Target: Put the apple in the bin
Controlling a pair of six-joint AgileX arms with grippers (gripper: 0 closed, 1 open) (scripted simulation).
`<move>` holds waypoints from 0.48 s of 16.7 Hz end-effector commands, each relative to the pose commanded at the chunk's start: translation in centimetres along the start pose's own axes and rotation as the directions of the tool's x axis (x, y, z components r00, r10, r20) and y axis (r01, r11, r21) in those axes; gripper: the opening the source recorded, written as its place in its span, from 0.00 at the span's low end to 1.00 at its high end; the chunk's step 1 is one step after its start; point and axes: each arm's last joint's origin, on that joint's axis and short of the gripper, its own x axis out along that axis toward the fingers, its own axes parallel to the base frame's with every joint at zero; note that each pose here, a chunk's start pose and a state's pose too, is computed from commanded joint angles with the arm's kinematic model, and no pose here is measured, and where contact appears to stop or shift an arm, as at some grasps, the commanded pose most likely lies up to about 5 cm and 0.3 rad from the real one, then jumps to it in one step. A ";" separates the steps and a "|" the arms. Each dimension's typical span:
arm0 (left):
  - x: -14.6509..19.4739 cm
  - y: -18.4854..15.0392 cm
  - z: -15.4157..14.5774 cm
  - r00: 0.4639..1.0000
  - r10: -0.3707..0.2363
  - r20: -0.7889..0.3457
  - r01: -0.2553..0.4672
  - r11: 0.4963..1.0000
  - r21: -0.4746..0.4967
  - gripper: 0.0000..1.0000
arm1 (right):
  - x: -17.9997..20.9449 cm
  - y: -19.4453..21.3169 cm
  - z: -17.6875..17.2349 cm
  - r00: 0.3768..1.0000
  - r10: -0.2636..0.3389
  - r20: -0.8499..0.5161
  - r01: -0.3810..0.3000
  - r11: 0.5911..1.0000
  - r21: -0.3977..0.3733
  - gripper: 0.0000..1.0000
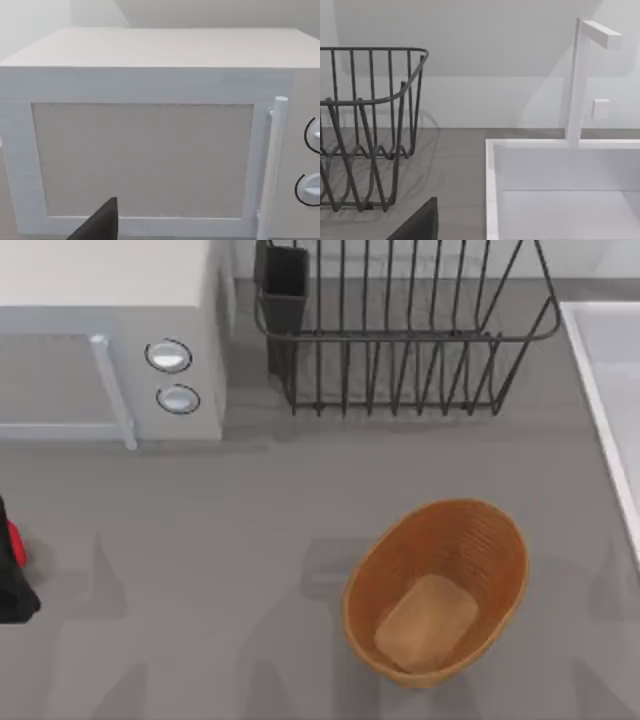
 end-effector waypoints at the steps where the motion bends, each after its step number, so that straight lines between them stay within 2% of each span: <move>1: 0.0 0.0 0.0 1.000 0.000 0.000 0.000 1.000 0.000 1.00 | 0.0 0.0 0.0 1.000 0.000 0.000 0.000 1.000 0.000 1.00; 4: 0.0 0.0 0.5 1.000 0.005 -0.026 -0.004 1.000 0.028 1.00 | 0.0 0.0 0.0 1.000 0.000 0.000 0.000 1.000 0.000 1.00; 8: 0.7 0.2 3.3 0.983 0.020 -0.180 0.013 0.984 0.178 1.00 | 0.0 0.0 0.0 1.000 0.000 0.000 0.000 1.000 0.000 1.00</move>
